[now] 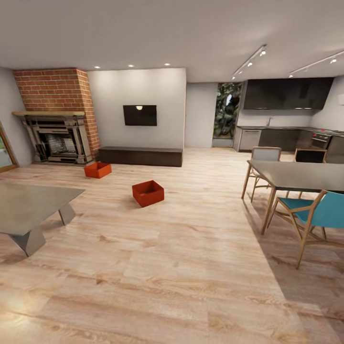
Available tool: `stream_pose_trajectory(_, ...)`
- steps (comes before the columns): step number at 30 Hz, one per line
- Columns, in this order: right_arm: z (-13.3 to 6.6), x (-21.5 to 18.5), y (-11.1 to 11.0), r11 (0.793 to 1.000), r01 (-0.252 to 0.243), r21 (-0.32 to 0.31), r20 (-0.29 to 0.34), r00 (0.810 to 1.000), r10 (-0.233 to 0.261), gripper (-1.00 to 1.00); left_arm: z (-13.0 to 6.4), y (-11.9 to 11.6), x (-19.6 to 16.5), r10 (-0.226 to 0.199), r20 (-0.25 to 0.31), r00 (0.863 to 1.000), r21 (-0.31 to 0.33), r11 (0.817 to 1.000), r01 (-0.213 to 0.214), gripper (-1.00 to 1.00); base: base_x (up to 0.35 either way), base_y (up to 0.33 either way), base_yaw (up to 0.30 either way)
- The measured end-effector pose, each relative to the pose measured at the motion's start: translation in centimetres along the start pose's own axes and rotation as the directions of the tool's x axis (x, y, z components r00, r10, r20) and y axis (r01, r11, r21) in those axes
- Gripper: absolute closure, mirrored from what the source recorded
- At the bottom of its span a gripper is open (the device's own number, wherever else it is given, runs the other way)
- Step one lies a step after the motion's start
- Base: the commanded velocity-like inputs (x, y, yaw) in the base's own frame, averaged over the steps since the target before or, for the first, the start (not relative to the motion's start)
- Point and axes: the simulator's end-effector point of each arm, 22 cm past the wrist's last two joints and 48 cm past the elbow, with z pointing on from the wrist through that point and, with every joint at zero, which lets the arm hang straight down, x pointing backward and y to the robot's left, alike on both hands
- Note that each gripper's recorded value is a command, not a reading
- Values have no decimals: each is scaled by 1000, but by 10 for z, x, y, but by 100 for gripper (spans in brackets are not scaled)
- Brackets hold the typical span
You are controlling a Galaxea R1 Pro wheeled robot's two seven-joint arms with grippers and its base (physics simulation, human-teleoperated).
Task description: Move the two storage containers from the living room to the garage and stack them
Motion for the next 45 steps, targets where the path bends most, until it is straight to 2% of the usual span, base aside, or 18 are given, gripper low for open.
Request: stream_pose_trajectory(45,0,0,0,1000,0,0,1,1000,0,-100,0,0,0,0,-1,1000,0,1000,0,-100,323,0,0)
